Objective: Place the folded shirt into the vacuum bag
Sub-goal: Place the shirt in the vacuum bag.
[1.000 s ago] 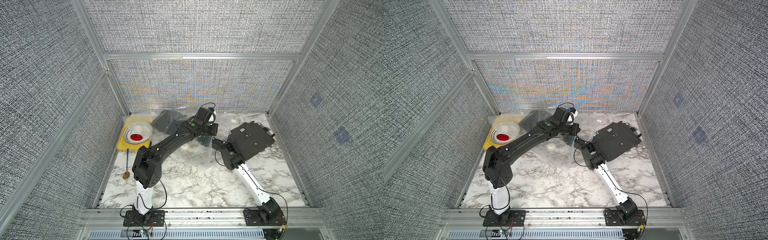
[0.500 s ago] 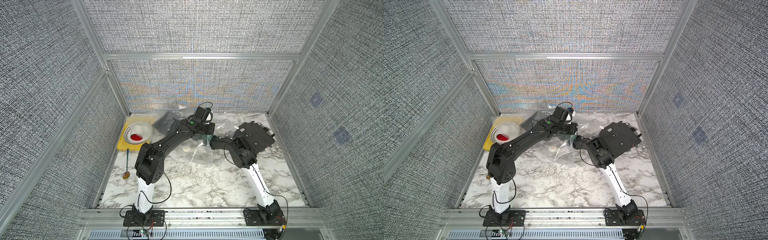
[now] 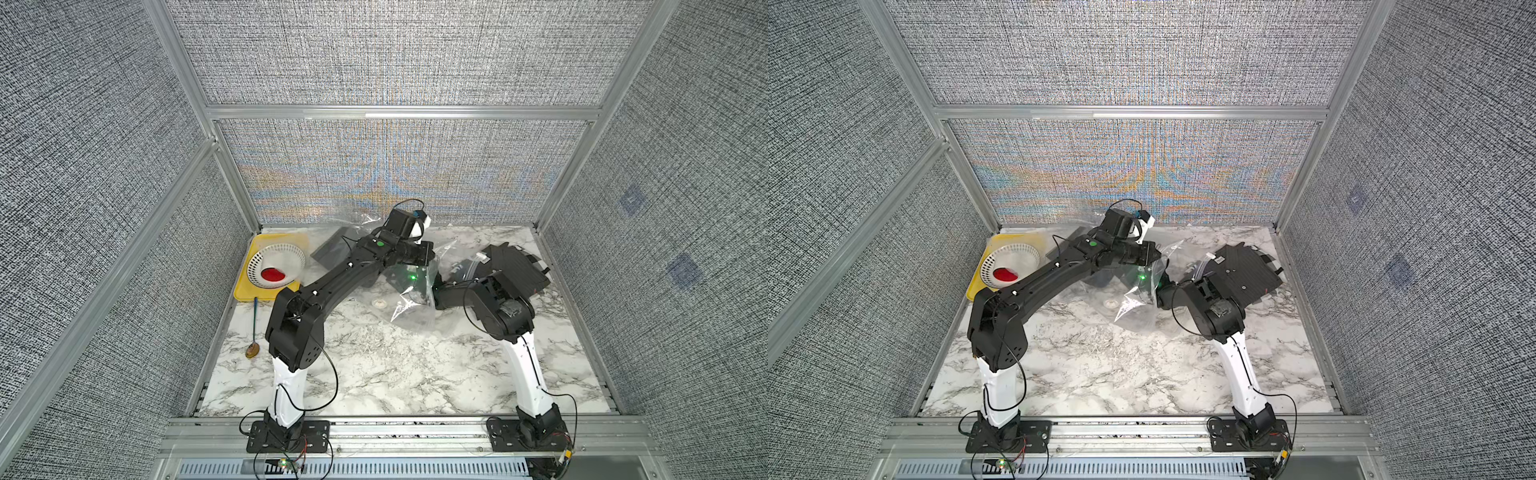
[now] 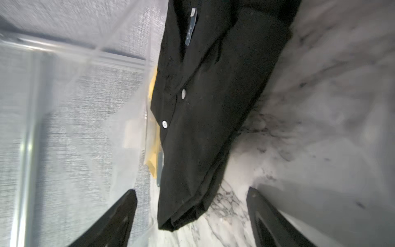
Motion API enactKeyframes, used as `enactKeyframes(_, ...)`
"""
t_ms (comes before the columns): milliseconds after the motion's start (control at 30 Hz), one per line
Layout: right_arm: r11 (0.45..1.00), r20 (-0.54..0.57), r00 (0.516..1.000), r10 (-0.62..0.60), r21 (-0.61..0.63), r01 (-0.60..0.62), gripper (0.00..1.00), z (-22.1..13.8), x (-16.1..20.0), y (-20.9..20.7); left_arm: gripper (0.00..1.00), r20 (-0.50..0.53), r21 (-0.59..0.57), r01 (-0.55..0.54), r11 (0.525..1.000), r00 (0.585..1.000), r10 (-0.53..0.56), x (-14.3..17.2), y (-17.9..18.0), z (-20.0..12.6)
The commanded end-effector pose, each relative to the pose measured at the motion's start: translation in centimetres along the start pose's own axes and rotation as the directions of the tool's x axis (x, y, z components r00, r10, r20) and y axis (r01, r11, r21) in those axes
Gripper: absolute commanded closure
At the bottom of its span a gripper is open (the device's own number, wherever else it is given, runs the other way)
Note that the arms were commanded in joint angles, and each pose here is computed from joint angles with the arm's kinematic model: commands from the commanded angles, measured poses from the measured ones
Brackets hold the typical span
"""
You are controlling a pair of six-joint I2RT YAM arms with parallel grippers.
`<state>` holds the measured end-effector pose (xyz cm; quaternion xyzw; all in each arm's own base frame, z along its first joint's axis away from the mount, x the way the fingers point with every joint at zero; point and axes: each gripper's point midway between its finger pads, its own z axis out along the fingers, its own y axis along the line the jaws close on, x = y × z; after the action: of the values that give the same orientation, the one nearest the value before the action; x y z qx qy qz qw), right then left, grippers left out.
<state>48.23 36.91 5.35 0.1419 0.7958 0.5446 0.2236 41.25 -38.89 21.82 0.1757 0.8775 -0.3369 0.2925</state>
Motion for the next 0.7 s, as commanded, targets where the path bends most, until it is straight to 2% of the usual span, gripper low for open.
enactKeyframes(0, 0.998, -0.022, 0.998, 0.063, 0.025, -0.062, 0.16, 0.4, 0.9, -2.2, 1.0, 0.009, -0.158, 0.011, 0.987, 1.0, -0.01, 0.2, 3.3, -0.2)
enactKeyframes(33, 0.998, -0.024, 0.998, 0.065, 0.026, -0.065, 0.16, 0.4, 1.0, -2.2, 1.0, 0.035, -0.155, 0.003, 0.988, 0.999, 0.002, -0.6, 2.7, -1.4)
enactKeyframes(100, 0.998, -0.018, 0.998, 0.058, 0.028, -0.057, 0.16, 0.1, 0.9, -2.0, 1.0, 0.04, -0.184, -0.006, 0.983, 0.999, 0.013, -0.7, 3.1, -1.8)
enactKeyframes(233, 0.999, 0.008, 1.0, 0.002, 0.032, -0.002, 0.17, -1.4, 0.5, -0.1, 1.0, 0.043, -0.237, -0.004, 0.972, 0.999, 0.014, -0.7, 4.2, -1.9)
enactKeyframes(367, 0.998, 0.031, 0.998, -0.051, 0.024, 0.05, 0.17, -3.3, 0.3, 1.8, 1.0, 0.047, -0.233, -0.008, 0.972, 0.999, 0.02, -1.0, 4.1, -2.0)
enactKeyframes(533, 0.987, 0.055, 0.988, -0.145, 0.078, 0.141, 0.18, -5.6, 0.4, 2.7, 1.0, 0.06, -0.254, -0.018, 0.967, 0.998, 0.034, -1.5, 4.2, -2.5)
enactKeyframes(667, 0.965, 0.028, 0.972, -0.233, 0.132, 0.227, 0.18, -7.5, 1.4, 2.1, 1.0, 0.054, -0.262, -0.024, 0.965, 0.998, 0.04, -1.6, 4.4, -2.6)
